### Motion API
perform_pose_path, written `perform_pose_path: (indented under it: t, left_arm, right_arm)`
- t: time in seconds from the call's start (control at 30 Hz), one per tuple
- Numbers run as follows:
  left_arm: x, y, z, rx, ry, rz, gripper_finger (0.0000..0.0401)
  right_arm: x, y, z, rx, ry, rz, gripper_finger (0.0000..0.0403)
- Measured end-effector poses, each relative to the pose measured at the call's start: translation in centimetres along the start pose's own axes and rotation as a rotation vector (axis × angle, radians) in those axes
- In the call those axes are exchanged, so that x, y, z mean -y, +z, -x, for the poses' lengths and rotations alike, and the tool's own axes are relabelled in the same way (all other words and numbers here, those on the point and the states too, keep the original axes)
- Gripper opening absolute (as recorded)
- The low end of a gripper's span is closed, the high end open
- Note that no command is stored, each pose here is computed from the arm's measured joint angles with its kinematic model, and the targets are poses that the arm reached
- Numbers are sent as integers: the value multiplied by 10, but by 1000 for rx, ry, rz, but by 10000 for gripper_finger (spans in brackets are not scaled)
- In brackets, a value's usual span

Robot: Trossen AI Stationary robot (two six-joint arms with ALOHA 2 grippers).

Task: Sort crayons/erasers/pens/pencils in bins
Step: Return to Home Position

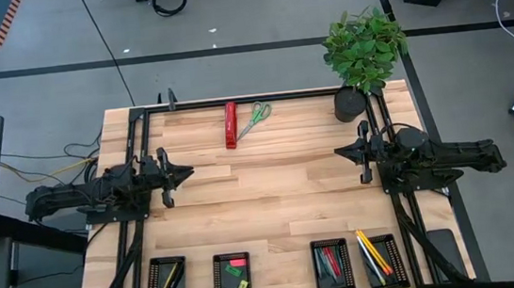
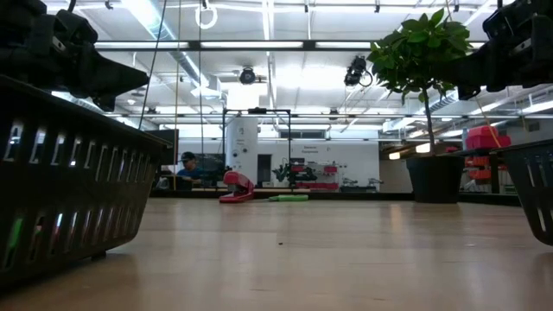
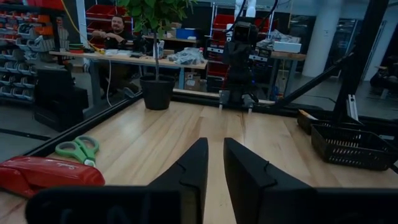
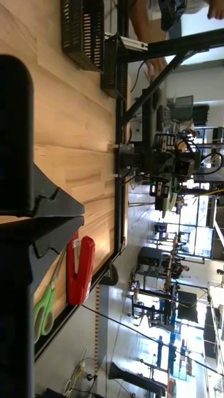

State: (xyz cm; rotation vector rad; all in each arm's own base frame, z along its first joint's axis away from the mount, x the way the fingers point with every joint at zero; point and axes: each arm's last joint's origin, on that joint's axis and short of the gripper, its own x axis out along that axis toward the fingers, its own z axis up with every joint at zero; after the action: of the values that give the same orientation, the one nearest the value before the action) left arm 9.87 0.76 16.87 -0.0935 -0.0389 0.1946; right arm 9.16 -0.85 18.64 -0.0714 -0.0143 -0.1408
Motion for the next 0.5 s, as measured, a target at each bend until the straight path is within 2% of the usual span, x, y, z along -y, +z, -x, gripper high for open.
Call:
perform_pose_path:
  t: [0.27, 0.5]
  left_arm:
    - [0, 0, 0, 0, 0, 0, 51]
    - [0, 0, 0, 0, 0, 0, 58]
  right_arm:
    - [0, 0, 0, 0, 0, 0, 7]
    - [0, 0, 0, 0, 0, 0, 7]
